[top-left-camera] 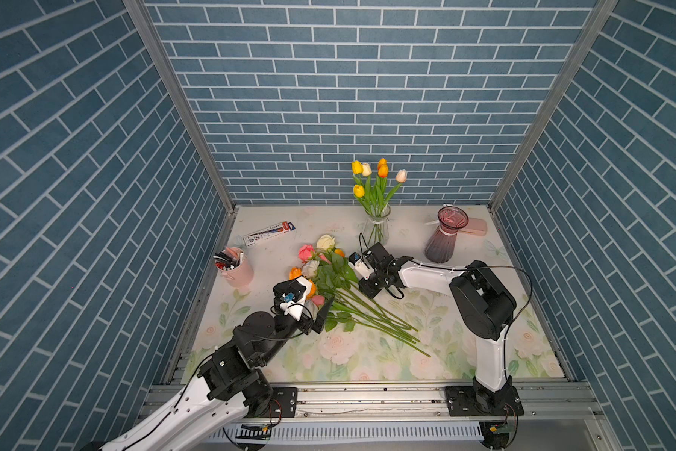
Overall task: Arrange the flowers in different vases according to their variety
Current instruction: Pick up the flower at the center of the board, then insert the flower into the vase.
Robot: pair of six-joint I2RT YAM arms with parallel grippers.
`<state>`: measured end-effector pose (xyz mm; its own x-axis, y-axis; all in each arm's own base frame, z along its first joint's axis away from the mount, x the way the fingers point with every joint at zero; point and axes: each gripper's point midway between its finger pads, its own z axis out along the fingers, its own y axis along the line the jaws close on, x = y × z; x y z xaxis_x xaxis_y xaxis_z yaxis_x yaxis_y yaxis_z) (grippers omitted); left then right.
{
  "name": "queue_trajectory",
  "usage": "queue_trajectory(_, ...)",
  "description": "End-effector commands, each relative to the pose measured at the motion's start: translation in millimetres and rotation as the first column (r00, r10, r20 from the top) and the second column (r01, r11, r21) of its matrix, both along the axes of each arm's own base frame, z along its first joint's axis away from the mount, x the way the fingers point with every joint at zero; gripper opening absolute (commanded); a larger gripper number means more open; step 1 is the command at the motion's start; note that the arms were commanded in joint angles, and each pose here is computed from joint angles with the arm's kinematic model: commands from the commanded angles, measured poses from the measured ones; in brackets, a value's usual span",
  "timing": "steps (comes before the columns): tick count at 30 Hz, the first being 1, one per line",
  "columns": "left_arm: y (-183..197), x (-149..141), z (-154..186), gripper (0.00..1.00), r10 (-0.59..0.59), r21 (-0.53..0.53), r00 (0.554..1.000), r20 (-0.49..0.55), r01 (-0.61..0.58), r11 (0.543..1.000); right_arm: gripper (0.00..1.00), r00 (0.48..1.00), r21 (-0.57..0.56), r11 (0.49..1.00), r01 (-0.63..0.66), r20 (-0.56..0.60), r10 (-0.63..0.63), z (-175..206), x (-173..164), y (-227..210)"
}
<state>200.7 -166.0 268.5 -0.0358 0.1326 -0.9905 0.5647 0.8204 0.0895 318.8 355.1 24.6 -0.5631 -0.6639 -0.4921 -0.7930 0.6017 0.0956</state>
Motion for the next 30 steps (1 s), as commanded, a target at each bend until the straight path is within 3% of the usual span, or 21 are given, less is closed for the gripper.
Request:
queue_trajectory(1, 1.8, -2.7, 15.3, 1.00, -0.003, -0.027, 1.000, 0.023, 0.004, 1.000, 0.23, 1.000, -0.038, 0.999, 0.022, -0.014, -0.023, -9.5, 0.5, 2.3)
queue_trajectory(3, 1.8, -2.7, 15.2, 1.00, -0.003, -0.027, 1.000, 0.023, 0.004, 1.000, 0.21, 1.000, -0.052, 0.998, 0.026, -0.007, -0.027, -9.3, 3.1, 2.8)
queue_trajectory(6, 2.0, -2.6, 14.9, 1.00, -0.002, -0.025, 1.000, 0.024, 0.003, 1.000, 0.00, 0.999, -0.066, 0.997, 0.036, 0.005, -0.036, -5.8, 6.9, 2.1)
queue_trajectory(11, 2.3, -2.7, 14.6, 1.00, -0.002, -0.024, 1.000, 0.023, 0.002, 1.000, 0.00, 0.994, -0.092, 0.992, 0.088, 0.066, -0.082, 14.4, 16.8, -7.0)
queue_trajectory(19, 2.6, -3.4, 16.6, 1.00, -0.003, -0.030, 1.000, 0.028, 0.004, 1.000, 0.00, 0.941, -0.079, 0.961, 0.264, 0.240, -0.238, 90.4, 37.4, -47.7)
queue_trajectory(24, 2.3, -4.4, 17.3, 1.00, -0.009, -0.033, 0.999, 0.031, 0.010, 0.999, 0.00, 0.875, 0.080, 0.938, 0.337, 0.341, -0.343, 157.6, 48.0, -71.5)
queue_trajectory(30, 2.7, -5.2, 18.4, 1.00, -0.011, -0.036, 0.999, 0.037, 0.013, 0.999, 0.00, 0.789, 0.369, 0.900, 0.234, 0.468, -0.397, 248.7, 47.5, -77.3)
